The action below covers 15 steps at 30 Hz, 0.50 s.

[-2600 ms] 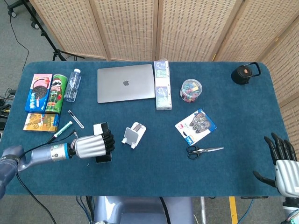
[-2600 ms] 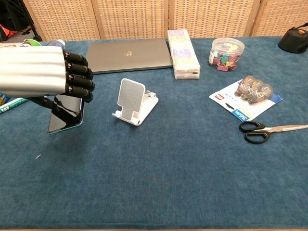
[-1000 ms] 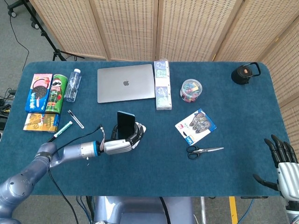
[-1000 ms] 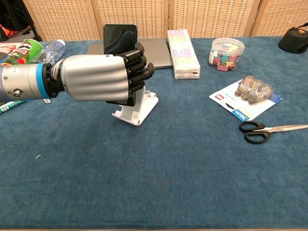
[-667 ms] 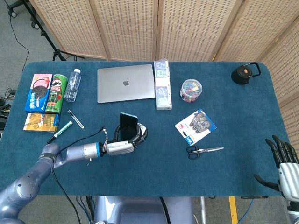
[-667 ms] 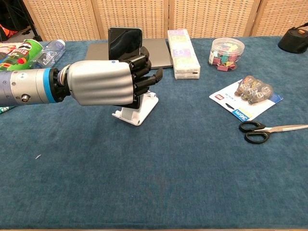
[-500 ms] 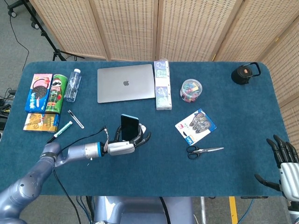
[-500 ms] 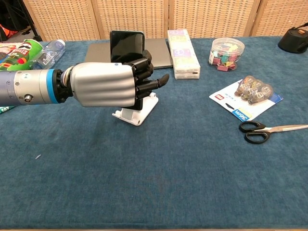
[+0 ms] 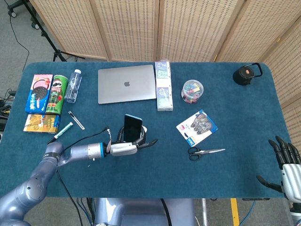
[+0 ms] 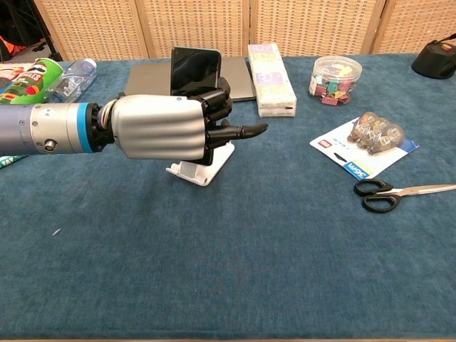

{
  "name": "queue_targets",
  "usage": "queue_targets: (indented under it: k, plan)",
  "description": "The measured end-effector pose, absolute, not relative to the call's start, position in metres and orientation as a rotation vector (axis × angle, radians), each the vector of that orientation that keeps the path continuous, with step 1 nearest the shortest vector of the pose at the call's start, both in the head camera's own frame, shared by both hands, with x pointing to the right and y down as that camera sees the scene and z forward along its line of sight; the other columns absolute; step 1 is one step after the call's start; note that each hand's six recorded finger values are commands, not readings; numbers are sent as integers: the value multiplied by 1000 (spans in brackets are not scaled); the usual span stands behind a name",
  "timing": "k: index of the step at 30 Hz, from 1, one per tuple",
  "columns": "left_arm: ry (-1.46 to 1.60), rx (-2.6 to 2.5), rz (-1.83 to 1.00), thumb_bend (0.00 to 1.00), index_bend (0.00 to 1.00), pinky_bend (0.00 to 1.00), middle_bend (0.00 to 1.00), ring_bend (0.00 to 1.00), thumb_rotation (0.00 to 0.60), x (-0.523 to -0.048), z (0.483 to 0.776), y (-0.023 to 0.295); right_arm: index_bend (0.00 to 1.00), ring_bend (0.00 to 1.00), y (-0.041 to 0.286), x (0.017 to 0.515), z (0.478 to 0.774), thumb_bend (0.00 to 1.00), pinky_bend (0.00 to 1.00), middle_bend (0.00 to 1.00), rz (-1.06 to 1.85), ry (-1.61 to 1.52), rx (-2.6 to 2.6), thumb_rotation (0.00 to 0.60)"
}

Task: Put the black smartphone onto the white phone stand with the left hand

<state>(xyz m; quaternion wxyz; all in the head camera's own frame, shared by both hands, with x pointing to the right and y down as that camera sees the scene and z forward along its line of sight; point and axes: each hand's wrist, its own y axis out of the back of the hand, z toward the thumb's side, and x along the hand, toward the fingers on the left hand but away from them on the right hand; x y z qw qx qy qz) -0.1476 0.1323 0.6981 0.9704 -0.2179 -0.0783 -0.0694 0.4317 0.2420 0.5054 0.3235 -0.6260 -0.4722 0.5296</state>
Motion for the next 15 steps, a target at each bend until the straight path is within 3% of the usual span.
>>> queue_targets:
  k: [15]
  plan:
    - [-184,-444,-127,99,338,332,23,374,600,-154,704,139,0,0,243,430,505,0,0,0,1386,-1235,-1656,600]
